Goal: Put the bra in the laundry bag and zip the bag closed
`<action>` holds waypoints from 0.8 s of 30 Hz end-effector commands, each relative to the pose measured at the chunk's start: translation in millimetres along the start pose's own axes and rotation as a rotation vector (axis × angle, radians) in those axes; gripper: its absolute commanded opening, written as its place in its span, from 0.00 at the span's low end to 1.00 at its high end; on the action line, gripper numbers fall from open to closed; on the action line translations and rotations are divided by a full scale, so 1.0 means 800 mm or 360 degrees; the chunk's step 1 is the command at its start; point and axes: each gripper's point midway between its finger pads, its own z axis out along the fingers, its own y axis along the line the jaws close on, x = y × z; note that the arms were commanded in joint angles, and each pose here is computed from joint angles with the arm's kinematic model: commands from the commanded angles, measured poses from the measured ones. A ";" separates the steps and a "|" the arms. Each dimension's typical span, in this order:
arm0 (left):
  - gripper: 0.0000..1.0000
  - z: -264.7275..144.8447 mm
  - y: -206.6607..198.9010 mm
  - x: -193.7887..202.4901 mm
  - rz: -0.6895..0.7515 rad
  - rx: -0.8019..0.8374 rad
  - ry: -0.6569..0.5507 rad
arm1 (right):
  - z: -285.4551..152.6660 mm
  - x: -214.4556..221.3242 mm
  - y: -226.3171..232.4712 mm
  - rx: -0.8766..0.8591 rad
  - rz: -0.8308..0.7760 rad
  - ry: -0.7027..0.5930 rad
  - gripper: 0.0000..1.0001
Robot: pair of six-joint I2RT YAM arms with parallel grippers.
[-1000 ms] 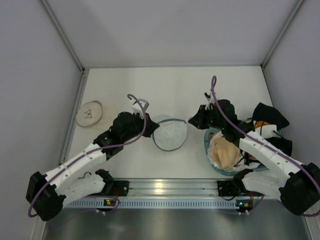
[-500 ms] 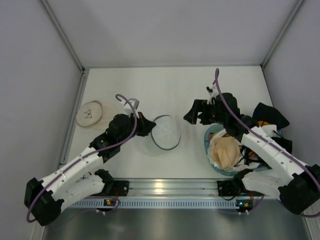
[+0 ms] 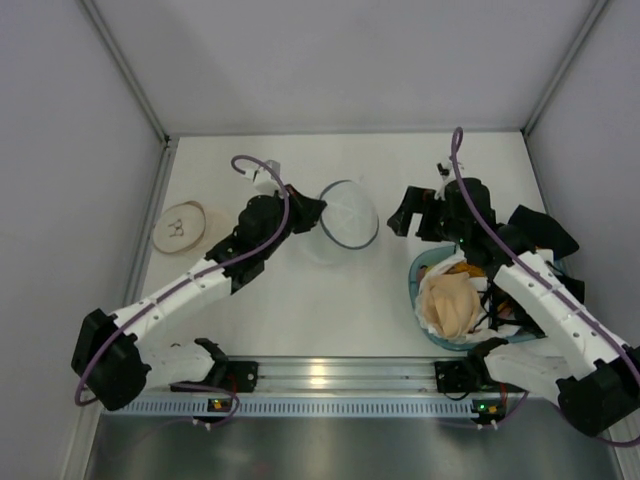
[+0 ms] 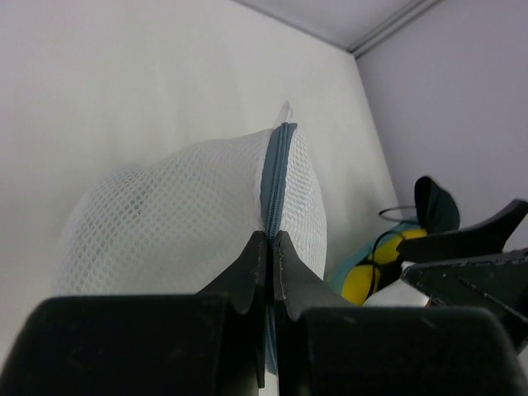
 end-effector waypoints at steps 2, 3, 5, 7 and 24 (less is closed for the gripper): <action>0.00 0.019 -0.046 -0.076 -0.0253 0.0158 -0.0338 | -0.048 -0.091 -0.013 0.0206 -0.0067 -0.0343 0.99; 0.00 0.023 -0.042 -0.076 -0.0299 0.0161 -0.0349 | -0.057 -0.105 -0.010 0.0215 -0.0078 -0.0392 0.99; 0.00 0.028 -0.029 -0.081 -0.0435 0.0238 -0.0364 | -0.069 -0.115 -0.014 0.0256 -0.0094 -0.0450 0.99; 0.00 0.035 -0.008 -0.072 -0.0496 0.0225 -0.0347 | -0.080 -0.117 -0.020 0.0286 -0.0090 -0.0511 0.99; 0.43 0.008 0.109 -0.002 -0.0393 -0.0166 -0.0277 | -0.093 -0.071 -0.023 0.0145 -0.0111 -0.0496 0.99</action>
